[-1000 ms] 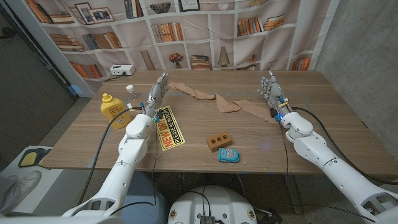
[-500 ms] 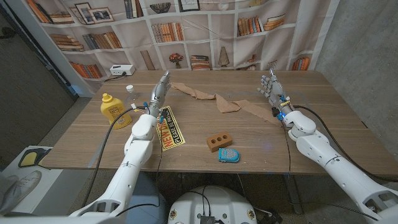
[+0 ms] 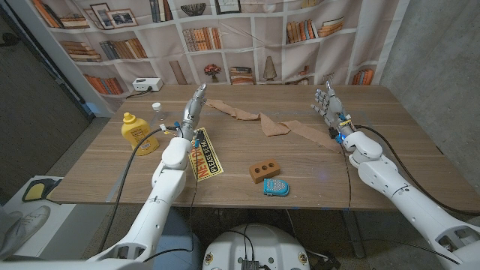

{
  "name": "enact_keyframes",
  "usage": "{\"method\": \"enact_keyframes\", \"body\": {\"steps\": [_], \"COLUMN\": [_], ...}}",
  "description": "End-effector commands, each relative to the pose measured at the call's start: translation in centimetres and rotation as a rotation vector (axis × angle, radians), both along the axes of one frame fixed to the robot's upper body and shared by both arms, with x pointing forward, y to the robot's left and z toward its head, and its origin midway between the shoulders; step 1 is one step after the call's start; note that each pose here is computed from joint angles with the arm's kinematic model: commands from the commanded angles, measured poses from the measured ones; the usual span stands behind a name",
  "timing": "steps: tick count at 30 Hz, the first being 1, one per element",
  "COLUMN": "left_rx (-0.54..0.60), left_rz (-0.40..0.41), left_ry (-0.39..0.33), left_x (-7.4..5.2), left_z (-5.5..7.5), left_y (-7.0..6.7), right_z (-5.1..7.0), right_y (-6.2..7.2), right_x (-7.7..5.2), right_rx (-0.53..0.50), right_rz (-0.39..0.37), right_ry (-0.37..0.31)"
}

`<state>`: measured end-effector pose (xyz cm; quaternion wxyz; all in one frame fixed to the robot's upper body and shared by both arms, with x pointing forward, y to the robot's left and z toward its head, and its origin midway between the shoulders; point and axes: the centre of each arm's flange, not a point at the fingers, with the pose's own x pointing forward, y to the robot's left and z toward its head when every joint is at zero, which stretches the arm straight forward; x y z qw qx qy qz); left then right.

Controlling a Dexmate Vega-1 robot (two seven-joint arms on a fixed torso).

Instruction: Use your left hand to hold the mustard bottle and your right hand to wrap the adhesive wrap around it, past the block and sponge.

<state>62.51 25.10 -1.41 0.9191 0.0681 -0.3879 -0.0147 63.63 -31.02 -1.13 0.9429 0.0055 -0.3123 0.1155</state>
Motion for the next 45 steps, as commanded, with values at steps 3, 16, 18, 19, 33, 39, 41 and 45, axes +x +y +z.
{"method": "enact_keyframes", "body": {"steps": [3, 16, 18, 19, 33, 39, 41, 45], "left_rx": [0.038, 0.025, 0.023, 0.031, 0.069, 0.071, 0.064, 0.057], "left_rz": [0.04, 0.103, 0.098, 0.104, 0.171, 0.192, 0.202, 0.227], "left_ry": [-0.024, -0.036, -0.042, -0.046, -0.038, -0.044, -0.05, -0.058], "left_x": [-1.0, -2.6, -2.9, -3.0, -3.9, -4.6, -4.9, -5.4], "left_z": [0.0, 0.1, 0.3, 0.4, 0.2, -0.1, -0.1, -0.3], "left_y": [-0.2, 0.0, -0.1, -0.1, -0.4, -0.1, 0.1, 0.5], "right_z": [0.1, 0.1, 0.0, 0.0, -0.3, -0.1, -0.1, -0.1], "right_y": [0.0, 0.3, 0.4, 0.4, -0.3, -0.4, -0.4, -0.5], "right_x": [-0.1, -0.1, -0.1, -0.2, -0.5, -0.6, -0.6, -0.5], "right_rx": [-0.018, -0.017, -0.037, -0.037, -0.027, -0.029, -0.029, -0.026], "right_rz": [-0.003, 0.004, 0.009, 0.011, 0.006, 0.01, 0.009, 0.004], "right_ry": [0.006, 0.011, 0.016, 0.02, 0.016, 0.0, -0.001, -0.004]}}
